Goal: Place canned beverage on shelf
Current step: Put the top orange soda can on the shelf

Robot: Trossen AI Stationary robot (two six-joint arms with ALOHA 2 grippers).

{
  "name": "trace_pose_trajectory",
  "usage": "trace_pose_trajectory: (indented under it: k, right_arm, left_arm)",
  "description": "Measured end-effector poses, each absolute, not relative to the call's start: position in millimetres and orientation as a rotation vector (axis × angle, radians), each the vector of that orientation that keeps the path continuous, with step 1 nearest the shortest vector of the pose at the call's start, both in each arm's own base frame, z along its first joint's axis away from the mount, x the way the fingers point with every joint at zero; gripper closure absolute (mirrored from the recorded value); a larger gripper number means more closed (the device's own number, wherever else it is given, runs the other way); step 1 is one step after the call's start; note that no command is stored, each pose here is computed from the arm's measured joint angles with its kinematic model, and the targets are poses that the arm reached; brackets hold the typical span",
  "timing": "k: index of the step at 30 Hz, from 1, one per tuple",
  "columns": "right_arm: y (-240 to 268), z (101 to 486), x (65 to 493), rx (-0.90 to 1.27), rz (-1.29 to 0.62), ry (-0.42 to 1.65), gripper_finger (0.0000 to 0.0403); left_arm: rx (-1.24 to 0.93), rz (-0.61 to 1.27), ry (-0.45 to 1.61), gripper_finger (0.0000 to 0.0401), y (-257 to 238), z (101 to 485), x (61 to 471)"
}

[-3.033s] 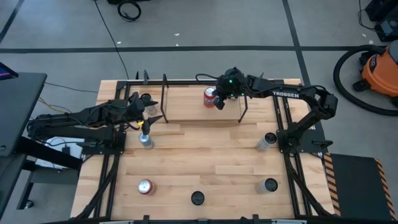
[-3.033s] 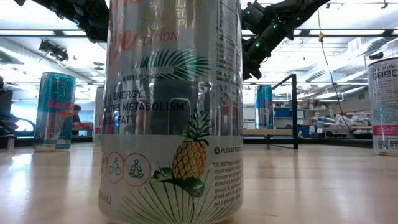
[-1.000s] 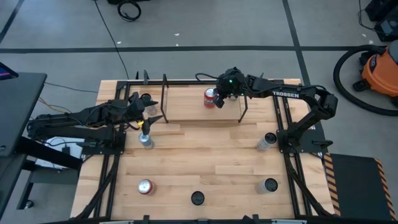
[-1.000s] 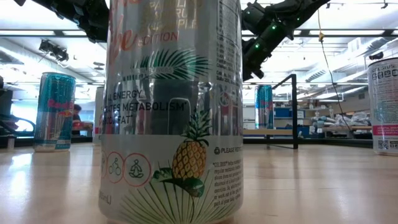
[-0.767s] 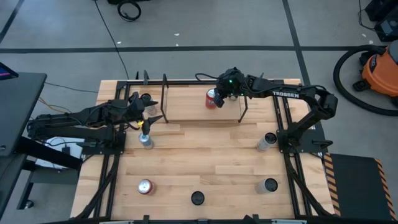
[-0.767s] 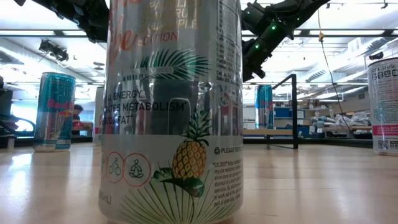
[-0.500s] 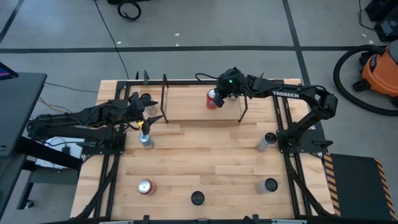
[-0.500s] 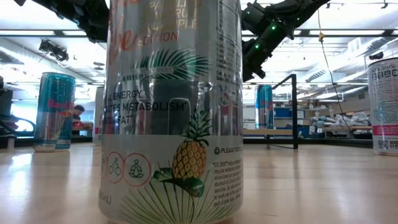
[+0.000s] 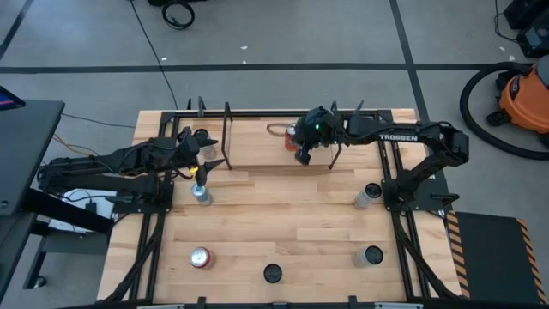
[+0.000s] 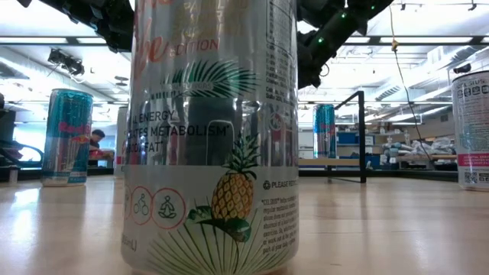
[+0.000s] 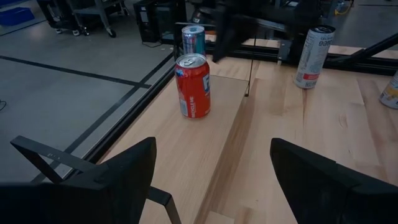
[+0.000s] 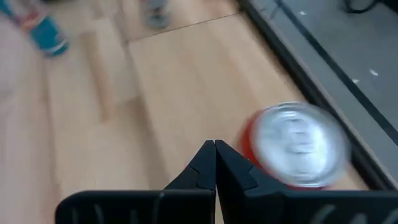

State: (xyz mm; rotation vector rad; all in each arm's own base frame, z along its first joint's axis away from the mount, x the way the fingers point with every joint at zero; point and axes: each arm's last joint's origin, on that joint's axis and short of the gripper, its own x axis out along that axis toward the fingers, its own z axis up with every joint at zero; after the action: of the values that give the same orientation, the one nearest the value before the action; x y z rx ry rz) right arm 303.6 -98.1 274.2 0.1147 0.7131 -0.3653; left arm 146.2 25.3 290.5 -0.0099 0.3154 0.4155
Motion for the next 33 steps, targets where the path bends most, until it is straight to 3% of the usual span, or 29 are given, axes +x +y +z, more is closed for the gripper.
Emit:
trace_pose_trajectory:
  k: [9, 17, 33]
  right_arm:
    - [-70, 268, 315, 0.070, -0.501, 0.724, 0.0396]
    - [-66, 240, 331, 0.073, -0.547, 0.779, 0.0396]
    - [-79, 232, 336, 0.037, -0.673, 0.762, 0.0396]
  left_arm:
    - [-0.010, 0.415, 0.316, 0.0083, 25, 290, 146]
    - [-0.010, 0.416, 0.316, 0.0083, 25, 290, 146]
    - [-0.010, 0.415, 0.316, 0.0083, 25, 290, 146]
